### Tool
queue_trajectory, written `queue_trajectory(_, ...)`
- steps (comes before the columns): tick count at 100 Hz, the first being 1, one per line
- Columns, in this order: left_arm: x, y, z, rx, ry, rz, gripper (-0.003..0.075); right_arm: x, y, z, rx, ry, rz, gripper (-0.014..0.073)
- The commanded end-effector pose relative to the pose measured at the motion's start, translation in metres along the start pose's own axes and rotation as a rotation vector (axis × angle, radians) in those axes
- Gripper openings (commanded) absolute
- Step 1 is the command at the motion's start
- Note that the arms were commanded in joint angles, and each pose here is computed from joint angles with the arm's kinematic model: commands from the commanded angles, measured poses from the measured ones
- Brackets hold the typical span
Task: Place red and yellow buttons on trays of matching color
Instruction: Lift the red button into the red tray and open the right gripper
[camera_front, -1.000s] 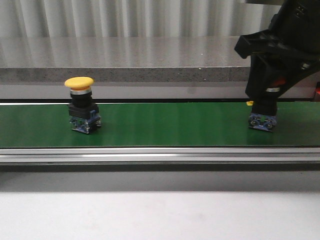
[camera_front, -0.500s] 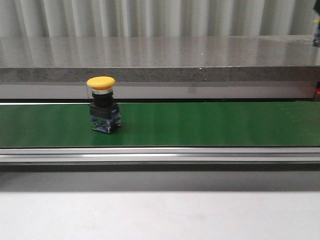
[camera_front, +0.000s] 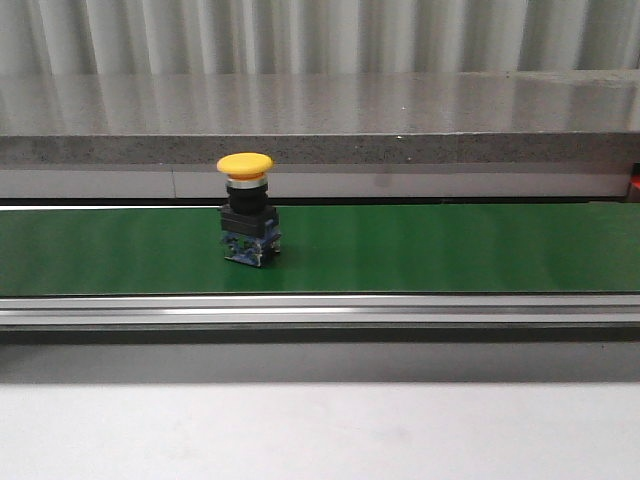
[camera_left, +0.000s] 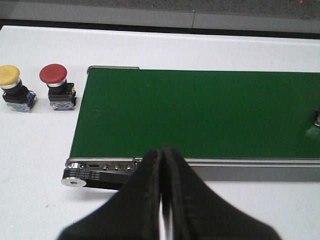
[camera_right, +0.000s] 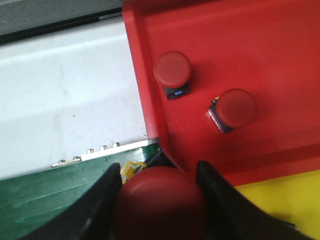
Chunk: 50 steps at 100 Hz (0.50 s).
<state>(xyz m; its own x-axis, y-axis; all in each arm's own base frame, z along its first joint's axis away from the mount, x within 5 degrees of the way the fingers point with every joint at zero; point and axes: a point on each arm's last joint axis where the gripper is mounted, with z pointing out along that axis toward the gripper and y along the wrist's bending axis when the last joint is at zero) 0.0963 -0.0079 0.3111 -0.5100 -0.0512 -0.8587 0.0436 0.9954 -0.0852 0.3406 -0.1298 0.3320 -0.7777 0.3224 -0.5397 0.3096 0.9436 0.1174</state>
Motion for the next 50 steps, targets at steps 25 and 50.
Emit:
queue_trajectory(25, -0.013, -0.002, -0.004, 0.017, -0.091, -0.007, -0.0020, -0.011, -0.018, 0.036, 0.014, -0.010, 0.047, 0.0111)
queue_trajectory(50, -0.013, -0.002, -0.004, 0.017, -0.091, -0.007, -0.0020, -0.010, -0.028, 0.062, 0.029, 0.005, 0.065, 0.0111)
